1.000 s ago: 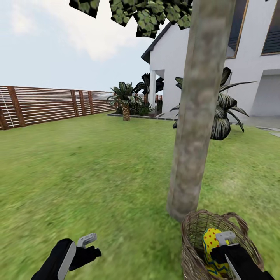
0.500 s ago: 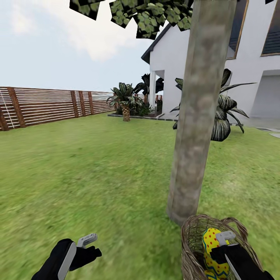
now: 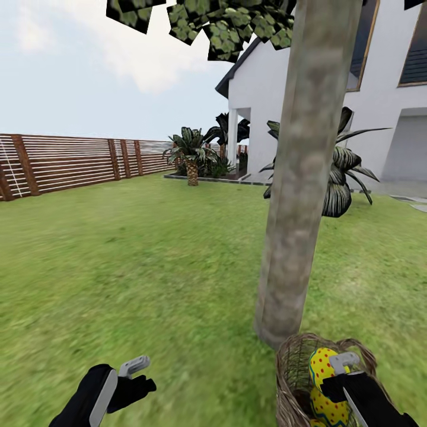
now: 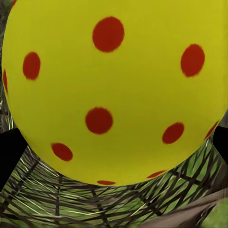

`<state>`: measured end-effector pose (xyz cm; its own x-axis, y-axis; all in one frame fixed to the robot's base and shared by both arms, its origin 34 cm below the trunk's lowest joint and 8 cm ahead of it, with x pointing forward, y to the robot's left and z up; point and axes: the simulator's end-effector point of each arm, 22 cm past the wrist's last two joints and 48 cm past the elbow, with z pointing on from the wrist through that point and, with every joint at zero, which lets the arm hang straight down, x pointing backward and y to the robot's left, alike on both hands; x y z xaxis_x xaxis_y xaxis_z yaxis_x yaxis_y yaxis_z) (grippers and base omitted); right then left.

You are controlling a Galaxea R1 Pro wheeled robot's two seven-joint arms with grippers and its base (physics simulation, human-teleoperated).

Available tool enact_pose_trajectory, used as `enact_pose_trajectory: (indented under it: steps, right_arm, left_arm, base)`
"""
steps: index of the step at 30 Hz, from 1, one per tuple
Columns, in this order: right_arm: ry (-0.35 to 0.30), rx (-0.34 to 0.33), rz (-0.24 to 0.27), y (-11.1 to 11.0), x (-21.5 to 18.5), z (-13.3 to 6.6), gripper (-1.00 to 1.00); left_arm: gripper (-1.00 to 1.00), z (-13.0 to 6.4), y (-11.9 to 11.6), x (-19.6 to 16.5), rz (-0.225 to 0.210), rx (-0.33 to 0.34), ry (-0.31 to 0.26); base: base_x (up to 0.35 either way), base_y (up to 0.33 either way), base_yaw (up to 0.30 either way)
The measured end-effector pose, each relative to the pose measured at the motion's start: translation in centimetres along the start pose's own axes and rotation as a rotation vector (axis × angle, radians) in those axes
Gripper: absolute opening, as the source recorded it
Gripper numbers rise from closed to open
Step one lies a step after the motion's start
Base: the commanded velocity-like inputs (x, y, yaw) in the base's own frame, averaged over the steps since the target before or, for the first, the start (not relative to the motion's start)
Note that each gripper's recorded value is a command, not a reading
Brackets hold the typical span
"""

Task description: Take the three Easter eggs out of the wicker basket on the lawn in the garden, then place them on the lawn next to a single tree (choose any tree) so that all three eggs are next to the same tree and none are left in the basket.

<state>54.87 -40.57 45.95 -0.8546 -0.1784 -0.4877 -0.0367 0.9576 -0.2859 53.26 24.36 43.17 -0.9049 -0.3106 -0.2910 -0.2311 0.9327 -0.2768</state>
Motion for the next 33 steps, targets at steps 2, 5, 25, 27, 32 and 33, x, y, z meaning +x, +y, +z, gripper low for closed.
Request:
enact_pose_trajectory:
  steps: [2, 5, 25, 27, 32, 33]
  right_arm:
    - [0.002, 0.0, -0.001, -0.1, -0.2, -0.3, -1.0]
    - [0.004, 0.0, -0.001, -0.3, -0.6, -0.7, -1.0]
    - [0.059, -0.008, 0.004, -1.2, -1.0, -2.9, -1.0]
    - [0.059, -0.008, 0.005, -1.3, -1.1, -3.0, -1.0]
    - [0.058, -0.007, 0.004, -1.4, -1.3, -3.2, -1.0]
    - [0.058, -0.007, 0.005, -1.5, -1.4, -3.4, -1.0]
  left_arm:
    - [1.0, -0.4, -0.1, -0.2, 0.0, 0.0, 0.0]
    - [1.0, -0.9, -0.4, -0.5, 0.0, 0.0, 0.0]
    - [1.0, -4.5, -1.7, -2.6, 0.0, -0.001, 0.0]
    - [1.0, -4.7, -1.7, -2.7, -0.001, 0.0, 0.0]
    - [1.0, -4.9, -1.9, -2.7, 0.001, 0.0, 0.001]
    - [1.0, -5.0, -1.9, -2.8, 0.0, 0.001, 0.001]
  base:
    - [0.0, 0.0, 0.0]
    - [0.0, 0.0, 0.0]
    - [-0.054, 0.0, 0.0]
    - [-0.129, 0.0, 0.0]
    - [-0.015, 0.0, 0.0]
    - [-0.001, 0.0, 0.0]
